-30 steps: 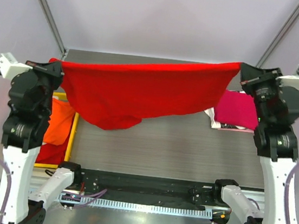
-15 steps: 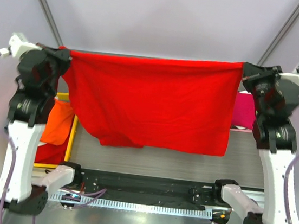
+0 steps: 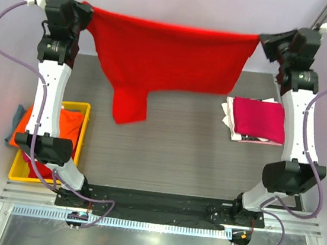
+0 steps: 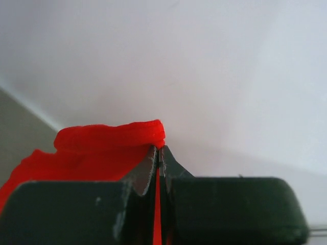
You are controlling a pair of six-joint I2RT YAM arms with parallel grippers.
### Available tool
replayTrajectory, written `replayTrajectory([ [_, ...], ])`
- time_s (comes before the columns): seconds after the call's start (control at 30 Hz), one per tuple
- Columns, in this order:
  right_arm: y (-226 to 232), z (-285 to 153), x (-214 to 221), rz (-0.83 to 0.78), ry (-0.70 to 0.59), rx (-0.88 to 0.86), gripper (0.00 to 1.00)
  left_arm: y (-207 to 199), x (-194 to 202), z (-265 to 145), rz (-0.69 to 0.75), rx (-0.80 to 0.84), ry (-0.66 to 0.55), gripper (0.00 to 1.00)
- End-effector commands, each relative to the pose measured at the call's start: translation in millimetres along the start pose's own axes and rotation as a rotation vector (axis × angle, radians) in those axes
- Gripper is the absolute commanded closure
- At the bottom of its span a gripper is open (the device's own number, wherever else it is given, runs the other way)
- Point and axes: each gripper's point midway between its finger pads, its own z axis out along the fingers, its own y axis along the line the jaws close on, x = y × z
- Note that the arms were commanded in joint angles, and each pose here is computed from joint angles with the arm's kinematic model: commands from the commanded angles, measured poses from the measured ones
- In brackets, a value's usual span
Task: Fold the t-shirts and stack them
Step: Fold the tshirt
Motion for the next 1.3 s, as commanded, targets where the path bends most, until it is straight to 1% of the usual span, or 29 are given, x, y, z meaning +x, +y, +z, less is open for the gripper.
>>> replayTrajectory([
  [0.0,62.9,-1.9,-35.9,0.078,0.027,-0.235,0.99,-50.1,-76.2,7.5,-0.134,0.252,-0.167,1.00],
  [0.03,62.4,10.8,-41.1,0.091,0.035,-0.245,0.99,-59.8,-82.9,8.4,-0.172,0.298,-0.156,1.00],
  [0.07,60.4,18.3,-34.7,0.103,0.079,-0.255,0.99,-57.1,-80.1,19.2,-0.179,0.316,-0.138,1.00],
  [0.1,57.0,26.1,-32.1,0.106,0.095,-0.256,0.99,-44.5,-78.6,36.8,-0.186,0.311,-0.126,1.00],
  [0.13,50.3,34.5,-26.9,0.112,0.115,-0.249,0.99,-42.4,-75.7,45.0,-0.193,0.341,-0.112,1.00],
  [0.17,33.9,51.2,-16.9,0.121,0.149,-0.222,0.99,-41.7,-65.1,50.0,-0.170,0.380,-0.071,1.00],
  [0.2,27.8,57.0,-8.1,0.122,0.182,-0.225,0.99,-35.2,-59.2,56.4,-0.151,0.391,-0.067,1.00],
  [0.23,2.7,69.3,8.5,0.134,0.223,-0.180,0.99,-19.0,-43.4,65.8,-0.137,0.395,-0.058,1.00],
  [0.3,-17.9,78.0,21.9,0.132,0.235,-0.169,0.99,5.6,-21.4,73.5,-0.123,0.373,-0.033,1.00],
  [0.33,-54.4,85.5,45.5,0.153,0.273,-0.101,0.99,32.5,-1.3,77.1,-0.119,0.343,-0.012,1.00],
  [0.4,-73.8,85.4,54.1,0.151,0.266,-0.096,0.99,61.1,19.4,75.9,-0.113,0.298,0.013,1.00],
  [0.43,-108.9,87.2,76.4,0.165,0.301,-0.030,0.99,88.9,40.3,71.4,-0.116,0.260,0.034,1.00],
  [0.5,-134.4,85.7,91.1,0.163,0.315,0.007,0.99,119.3,59.8,65.3,-0.121,0.211,0.044,1.00],
  [0.53,-162.4,83.1,110.8,0.169,0.350,0.060,0.99,148.8,77.1,57.6,-0.124,0.155,0.056,1.00],
  [0.6,-185.1,79.2,127.7,0.170,0.377,0.092,0.99,173.9,95.7,48.9,-0.146,0.114,0.074,1.00],
  [0.63,-209.1,73.3,143.6,0.175,0.402,0.144,0.99,203.7,120.4,41.1,-0.158,0.055,0.119,1.00],
  [0.67,-221.5,70.0,151.7,0.175,0.414,0.171,0.99,213.8,129.3,34.5,-0.171,0.040,0.135,1.00],
  [0.7,-232.6,65.7,158.6,0.176,0.423,0.198,0.99,239.3,150.9,23.6,-0.209,-0.009,0.171,1.00],
  [0.73,-253.6,57.5,170.6,0.180,0.437,0.249,0.99,249.4,159.4,17.5,-0.231,-0.027,0.183,1.00],
  [0.8,-265.1,53.6,178.4,0.177,0.433,0.252,0.99,273.3,181.2,4.7,-0.262,-0.061,0.214,1.00],
  [0.83,-280.6,44.8,192.0,0.187,0.459,0.284,0.99,279.8,189.7,0.6,-0.271,-0.073,0.241,1.00],
  [0.9,-298.9,32.5,205.1,0.176,0.482,0.322,0.99,292.7,203.7,-6.3,-0.264,-0.100,0.282,1.00],
  [1.0,-317.0,10.4,216.1,0.147,0.508,0.376,0.99,290.7,215.4,-18.6,-0.245,-0.071,0.348,1.00],
  [1.07,-320.7,-1.9,212.3,0.113,0.489,0.400,0.99,284.9,220.2,-27.5,-0.218,-0.037,0.393,1.00],
  [1.1,-327.6,-11.5,217.4,0.111,0.497,0.419,0.99,286.1,221.0,-34.6,-0.213,-0.047,0.402,1.00],
  [1.17,-327.4,-21.7,216.8,0.101,0.492,0.426,0.99,288.3,220.6,-43.9,-0.201,-0.063,0.398,1.00],
  [1.2,-335.3,-31.1,222.9,0.102,0.506,0.452,0.99,298.6,227.1,-53.3,-0.197,-0.103,0.413,1.00],
  [1.23,-336.2,-34.6,224.1,0.101,0.509,0.455,0.99,290.9,220.8,-58.8,-0.184,-0.090,0.396,1.00],
  [1.27,-337.3,-38.0,225.1,0.098,0.509,0.456,0.99,293.3,220.5,-62.6,-0.151,-0.101,0.394,1.00],
])
